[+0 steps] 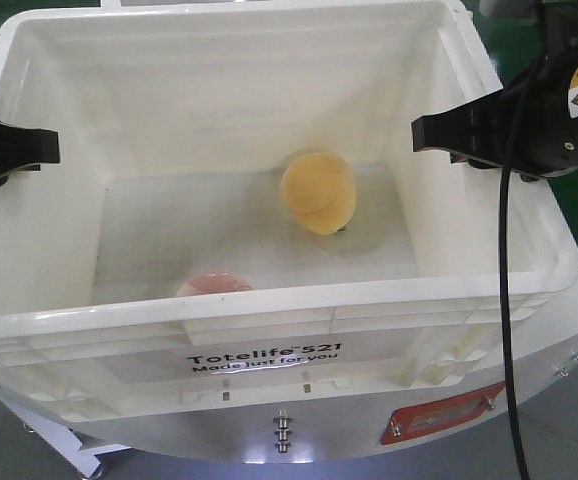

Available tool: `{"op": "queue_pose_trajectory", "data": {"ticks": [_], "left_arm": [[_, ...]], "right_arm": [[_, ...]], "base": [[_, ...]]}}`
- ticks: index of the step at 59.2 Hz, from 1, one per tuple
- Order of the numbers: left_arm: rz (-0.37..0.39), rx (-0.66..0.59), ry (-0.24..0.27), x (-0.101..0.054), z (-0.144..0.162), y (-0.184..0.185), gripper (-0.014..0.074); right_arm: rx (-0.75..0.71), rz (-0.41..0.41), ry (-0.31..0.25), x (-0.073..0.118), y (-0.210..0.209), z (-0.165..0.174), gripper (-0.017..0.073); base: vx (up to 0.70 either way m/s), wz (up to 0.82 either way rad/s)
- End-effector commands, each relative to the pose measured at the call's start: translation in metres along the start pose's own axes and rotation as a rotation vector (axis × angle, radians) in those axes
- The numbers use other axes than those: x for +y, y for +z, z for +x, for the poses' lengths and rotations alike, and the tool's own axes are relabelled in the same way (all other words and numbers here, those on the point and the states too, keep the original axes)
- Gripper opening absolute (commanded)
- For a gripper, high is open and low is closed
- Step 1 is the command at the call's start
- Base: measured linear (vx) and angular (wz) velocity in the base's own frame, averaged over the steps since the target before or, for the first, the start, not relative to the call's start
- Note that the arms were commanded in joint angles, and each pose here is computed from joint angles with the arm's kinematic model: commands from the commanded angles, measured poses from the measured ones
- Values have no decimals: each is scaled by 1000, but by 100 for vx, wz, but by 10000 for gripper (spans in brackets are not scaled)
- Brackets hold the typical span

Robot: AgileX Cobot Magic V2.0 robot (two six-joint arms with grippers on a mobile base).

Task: Place moving items into box and shelve
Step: 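Hold the tote with both grippers while the base drives away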

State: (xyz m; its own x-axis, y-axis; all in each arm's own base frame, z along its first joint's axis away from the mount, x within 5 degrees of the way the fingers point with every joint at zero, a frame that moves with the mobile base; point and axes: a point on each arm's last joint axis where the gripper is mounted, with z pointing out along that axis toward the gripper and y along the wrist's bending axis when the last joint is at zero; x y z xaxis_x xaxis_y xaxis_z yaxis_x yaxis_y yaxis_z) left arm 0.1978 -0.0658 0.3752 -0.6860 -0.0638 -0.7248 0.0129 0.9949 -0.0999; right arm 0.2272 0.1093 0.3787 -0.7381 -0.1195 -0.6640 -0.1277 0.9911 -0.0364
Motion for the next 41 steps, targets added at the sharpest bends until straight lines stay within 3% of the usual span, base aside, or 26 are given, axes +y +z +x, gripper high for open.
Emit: {"op": "queue_pose_trajectory", "data": {"ticks": [1, 41], "left_arm": [[33, -188, 30, 0, -20, -22, 148], [33, -188, 30, 0, -20, -22, 148]], "right_arm": [[-181, 6, -15, -9, -24, -17, 57], [-181, 6, -15, -9, -24, -17, 57]], "base": [[-2, 7], [-9, 22]]}}
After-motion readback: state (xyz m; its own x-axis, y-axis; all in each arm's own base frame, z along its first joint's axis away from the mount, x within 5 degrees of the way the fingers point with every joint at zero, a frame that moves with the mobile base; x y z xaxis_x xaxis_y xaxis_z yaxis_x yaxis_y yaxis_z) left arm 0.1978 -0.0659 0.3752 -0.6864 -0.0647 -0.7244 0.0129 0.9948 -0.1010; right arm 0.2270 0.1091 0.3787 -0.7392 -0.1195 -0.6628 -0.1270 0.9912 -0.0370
